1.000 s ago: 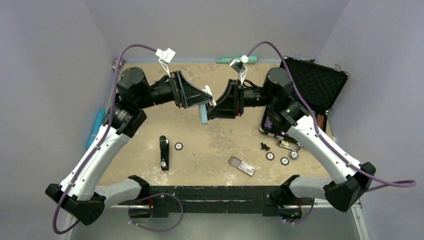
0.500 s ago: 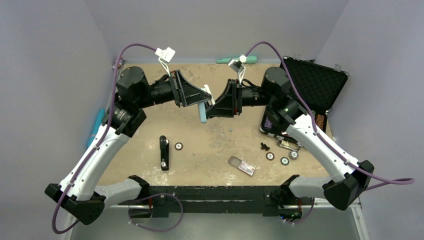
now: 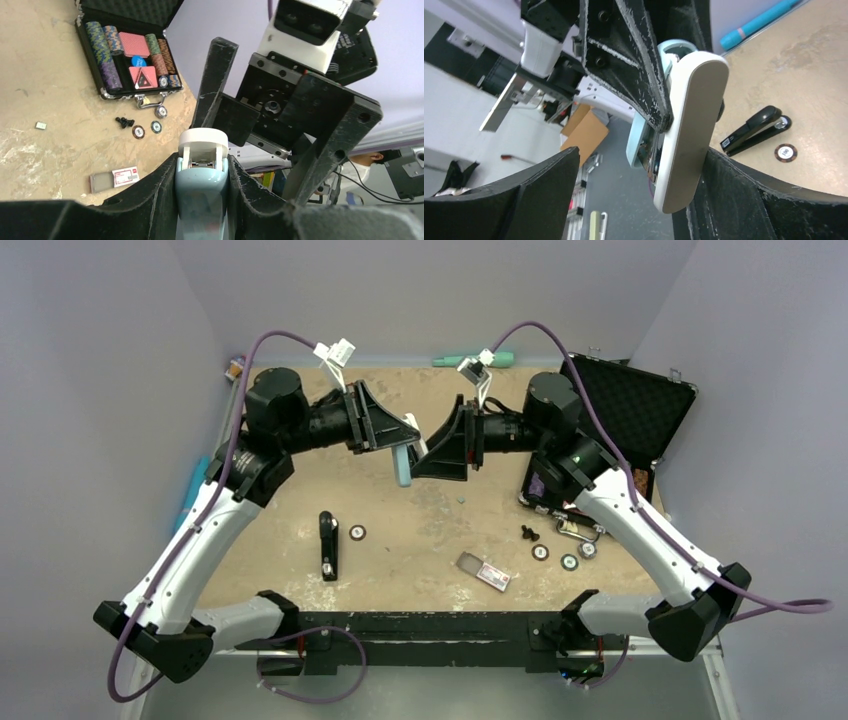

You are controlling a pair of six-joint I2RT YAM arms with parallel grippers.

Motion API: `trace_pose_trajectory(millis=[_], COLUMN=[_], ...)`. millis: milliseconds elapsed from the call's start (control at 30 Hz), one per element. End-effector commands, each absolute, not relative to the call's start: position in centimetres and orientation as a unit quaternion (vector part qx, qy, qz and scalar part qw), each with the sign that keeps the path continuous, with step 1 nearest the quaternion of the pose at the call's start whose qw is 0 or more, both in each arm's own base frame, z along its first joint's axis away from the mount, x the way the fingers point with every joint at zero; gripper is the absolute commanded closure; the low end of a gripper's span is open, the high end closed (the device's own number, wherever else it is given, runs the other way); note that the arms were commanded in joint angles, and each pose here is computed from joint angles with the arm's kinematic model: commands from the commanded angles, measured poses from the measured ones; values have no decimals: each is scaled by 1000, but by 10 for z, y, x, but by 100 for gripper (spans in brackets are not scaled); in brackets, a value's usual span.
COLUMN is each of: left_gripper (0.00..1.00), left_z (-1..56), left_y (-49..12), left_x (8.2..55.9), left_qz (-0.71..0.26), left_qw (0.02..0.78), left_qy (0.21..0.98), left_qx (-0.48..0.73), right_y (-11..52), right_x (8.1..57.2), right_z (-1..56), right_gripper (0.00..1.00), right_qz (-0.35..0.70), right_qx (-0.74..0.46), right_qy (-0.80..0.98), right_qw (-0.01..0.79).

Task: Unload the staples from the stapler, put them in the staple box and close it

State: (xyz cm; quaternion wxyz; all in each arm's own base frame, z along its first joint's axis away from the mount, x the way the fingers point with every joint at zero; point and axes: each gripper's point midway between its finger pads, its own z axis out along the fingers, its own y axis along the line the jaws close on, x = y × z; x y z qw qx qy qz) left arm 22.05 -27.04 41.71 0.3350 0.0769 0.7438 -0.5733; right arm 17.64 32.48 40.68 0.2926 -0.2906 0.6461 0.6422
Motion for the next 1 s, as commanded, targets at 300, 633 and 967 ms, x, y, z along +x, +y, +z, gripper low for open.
trace_pose_trajectory(millis=[300,633,967], left_gripper=[100,100,100], left_z=[369,257,150], left_y=[-223,-201,-183], left_x=[253,310,366], left_qz=[-408,-299,-258], left_qw=[316,198,80], left_qy=[856,917,895], left_qx=[-31,-174,-355], right_y=[279,267,248], right_x=[247,240,248], right_z=[360,330,329], right_gripper=[4,7,7], right_qz=[425,404,352], right_qx=[-134,-100,-72], right_qy=[812,839,858], right_qw=[376,352,366])
